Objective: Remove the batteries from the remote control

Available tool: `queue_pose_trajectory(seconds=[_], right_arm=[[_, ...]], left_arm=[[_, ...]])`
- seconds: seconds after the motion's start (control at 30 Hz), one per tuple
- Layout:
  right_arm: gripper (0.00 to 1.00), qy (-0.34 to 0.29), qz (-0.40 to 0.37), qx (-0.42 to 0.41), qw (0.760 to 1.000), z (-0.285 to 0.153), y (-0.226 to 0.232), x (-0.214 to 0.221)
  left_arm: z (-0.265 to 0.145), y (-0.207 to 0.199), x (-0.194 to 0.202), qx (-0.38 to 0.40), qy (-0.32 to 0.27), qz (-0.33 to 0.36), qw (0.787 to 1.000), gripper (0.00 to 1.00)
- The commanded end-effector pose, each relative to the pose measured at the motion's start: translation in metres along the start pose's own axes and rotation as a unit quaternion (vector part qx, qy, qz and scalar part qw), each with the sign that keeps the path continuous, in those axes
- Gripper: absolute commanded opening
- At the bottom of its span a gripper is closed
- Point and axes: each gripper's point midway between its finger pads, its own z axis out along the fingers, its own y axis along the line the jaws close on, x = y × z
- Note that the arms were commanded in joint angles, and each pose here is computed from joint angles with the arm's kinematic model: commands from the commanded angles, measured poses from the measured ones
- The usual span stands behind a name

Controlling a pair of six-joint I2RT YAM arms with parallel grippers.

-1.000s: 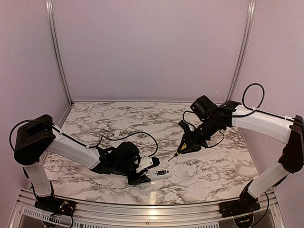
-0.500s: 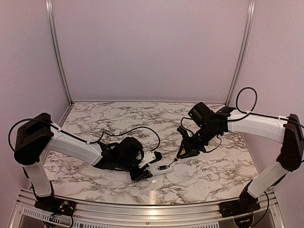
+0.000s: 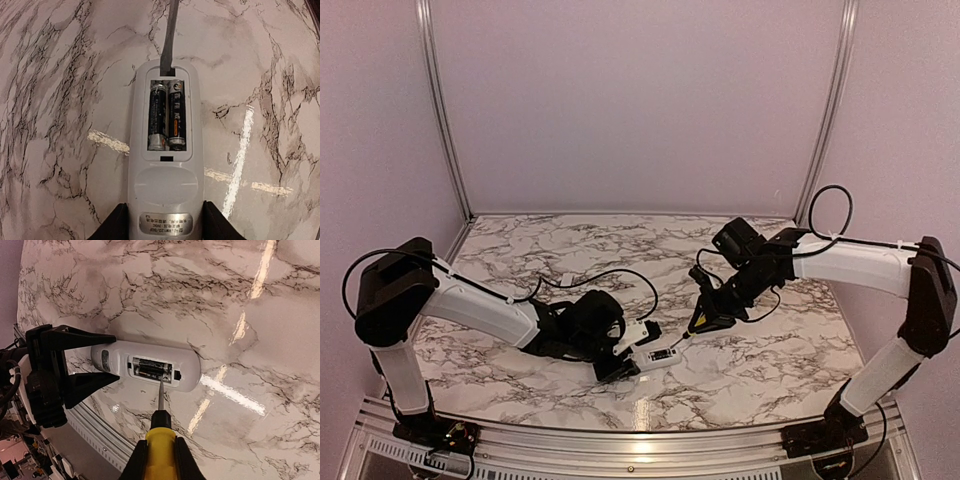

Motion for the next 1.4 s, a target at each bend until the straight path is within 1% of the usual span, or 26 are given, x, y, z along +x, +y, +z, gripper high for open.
queue_pose_trajectory(seconds=[0.0,0.43,1.1,1.37], right_arm=[[0.0,0.0,-0.007,0.008,1.0,0.008,-0.003,-0.003],[0.0,0.008,-0.008,0.012,1.0,0.016,-0.005,-0.006],[0.0,0.005,-0.016,0.001,1.0,0.023,-0.003,-0.011],[0.0,0.007,-0.022,0.003,1.0,0.03,-0.009,-0.008]], left_arm=[[0.008,0.0,0.001,0.0,0.007,0.003,1.0,0.34],[0.015,-0.004,0.016,0.008,0.022,0.006,1.0,0.33],[0.016,-0.005,0.021,0.01,0.028,0.007,1.0,0.32],[0.017,-0.005,0.023,0.011,0.031,0.006,0.999,0.31]])
